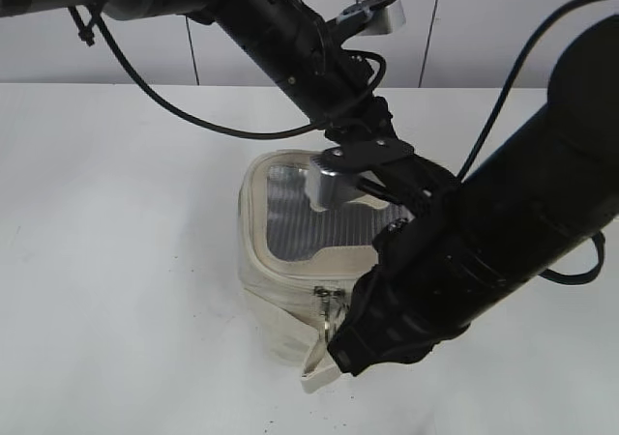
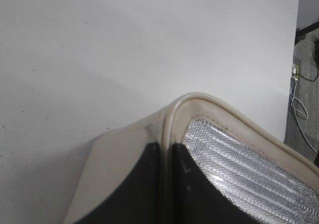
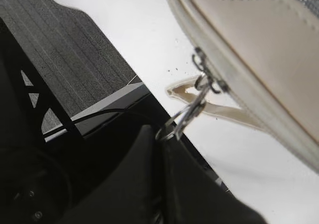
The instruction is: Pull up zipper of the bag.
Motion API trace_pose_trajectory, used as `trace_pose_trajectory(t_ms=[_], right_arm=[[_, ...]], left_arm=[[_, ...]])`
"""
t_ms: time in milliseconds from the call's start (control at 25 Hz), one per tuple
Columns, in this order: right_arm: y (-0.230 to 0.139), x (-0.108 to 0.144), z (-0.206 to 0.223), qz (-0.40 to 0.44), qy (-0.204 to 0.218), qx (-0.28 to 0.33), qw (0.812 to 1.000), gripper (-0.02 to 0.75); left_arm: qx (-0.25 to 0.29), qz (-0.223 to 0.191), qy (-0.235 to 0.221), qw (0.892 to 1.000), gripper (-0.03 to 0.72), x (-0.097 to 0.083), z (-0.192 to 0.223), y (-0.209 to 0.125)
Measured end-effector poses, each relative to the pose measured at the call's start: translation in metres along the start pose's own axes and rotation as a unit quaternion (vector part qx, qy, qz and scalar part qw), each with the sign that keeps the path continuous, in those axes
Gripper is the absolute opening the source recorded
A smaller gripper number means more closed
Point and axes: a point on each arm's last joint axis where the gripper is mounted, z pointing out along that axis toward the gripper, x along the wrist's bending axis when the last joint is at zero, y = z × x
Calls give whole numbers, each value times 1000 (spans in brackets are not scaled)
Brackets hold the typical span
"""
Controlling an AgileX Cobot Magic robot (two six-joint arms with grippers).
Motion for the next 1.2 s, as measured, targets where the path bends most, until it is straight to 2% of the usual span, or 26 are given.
trace_pose_trajectory(t_ms=[240, 360, 440, 560, 680, 760, 840, 1000, 1200], right_arm=[[2, 0, 1, 6, 0, 2, 1000, 6], [1, -1, -2, 30, -13, 6, 999, 48], [1, -1, -9, 43, -32, 3, 999, 138], [-2, -6, -23, 53, -76, -2, 996, 332], [-8, -10, -37, 55, -116, 4, 992, 507], [-13, -12, -45, 53, -143, 10, 988, 564], [-17, -13, -55, 52, -171, 13, 984, 577], [-26, -16, -74, 52, -223, 11, 973, 578], [-39, -10, -102, 61, -247, -9, 967, 579]], left_arm=[[-1, 0, 0, 1000, 37, 0, 0, 0], [-1, -1, -1, 1000, 37, 0, 0, 0], [-1, -1, -1, 1000, 37, 0, 0, 0], [0, 3, 2, 1000, 74, -1, -2, 1], [0, 14, 15, 1000, 190, -6, -11, 3], [-1, 21, 34, 999, 278, -12, -25, 7], [2, 18, 62, 998, 334, -18, -42, 9], [21, 2, 132, 991, 361, -31, -77, 10], [34, -39, 227, 973, 366, -48, -123, 7]])
